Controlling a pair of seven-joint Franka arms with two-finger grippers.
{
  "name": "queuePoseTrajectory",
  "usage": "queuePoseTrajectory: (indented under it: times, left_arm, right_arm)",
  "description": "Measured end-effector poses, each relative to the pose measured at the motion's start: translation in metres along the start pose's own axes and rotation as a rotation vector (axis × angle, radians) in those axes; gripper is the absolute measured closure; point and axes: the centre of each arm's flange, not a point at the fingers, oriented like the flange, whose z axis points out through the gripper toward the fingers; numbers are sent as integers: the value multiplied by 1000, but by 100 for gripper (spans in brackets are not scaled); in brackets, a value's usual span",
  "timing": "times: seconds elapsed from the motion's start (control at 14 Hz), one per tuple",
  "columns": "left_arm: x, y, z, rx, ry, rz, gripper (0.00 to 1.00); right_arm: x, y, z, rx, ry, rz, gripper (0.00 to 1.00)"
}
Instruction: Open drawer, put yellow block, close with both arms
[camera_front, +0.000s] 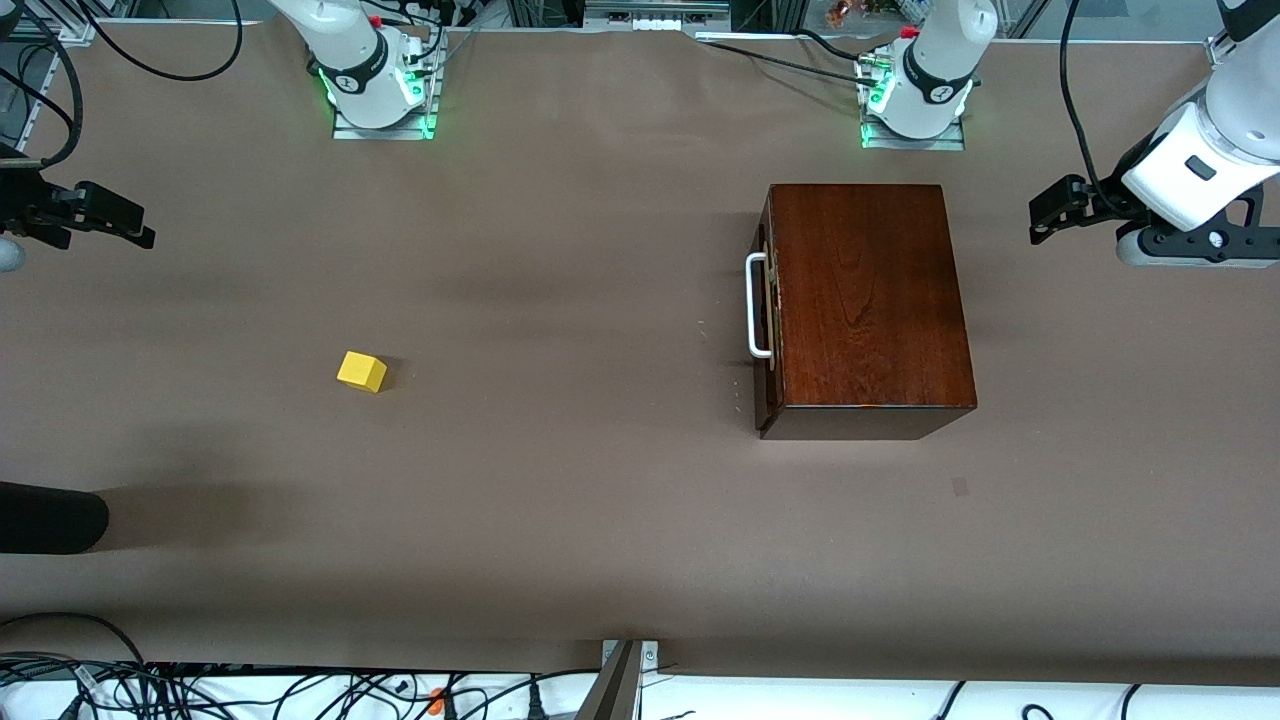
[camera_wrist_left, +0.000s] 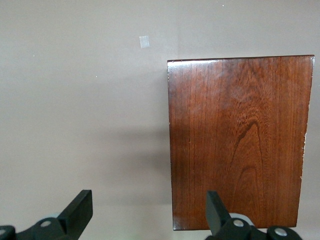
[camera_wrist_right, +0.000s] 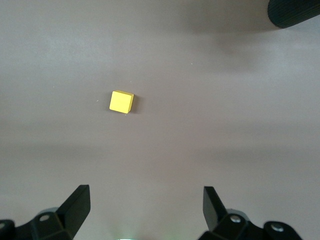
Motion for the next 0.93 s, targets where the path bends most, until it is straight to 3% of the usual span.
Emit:
queuePoseTrajectory:
  times: [0.93]
  left_arm:
    - [1, -3, -5, -2, 15, -5, 0]
  right_arm:
    - [0, 0, 0, 0, -1, 0, 0]
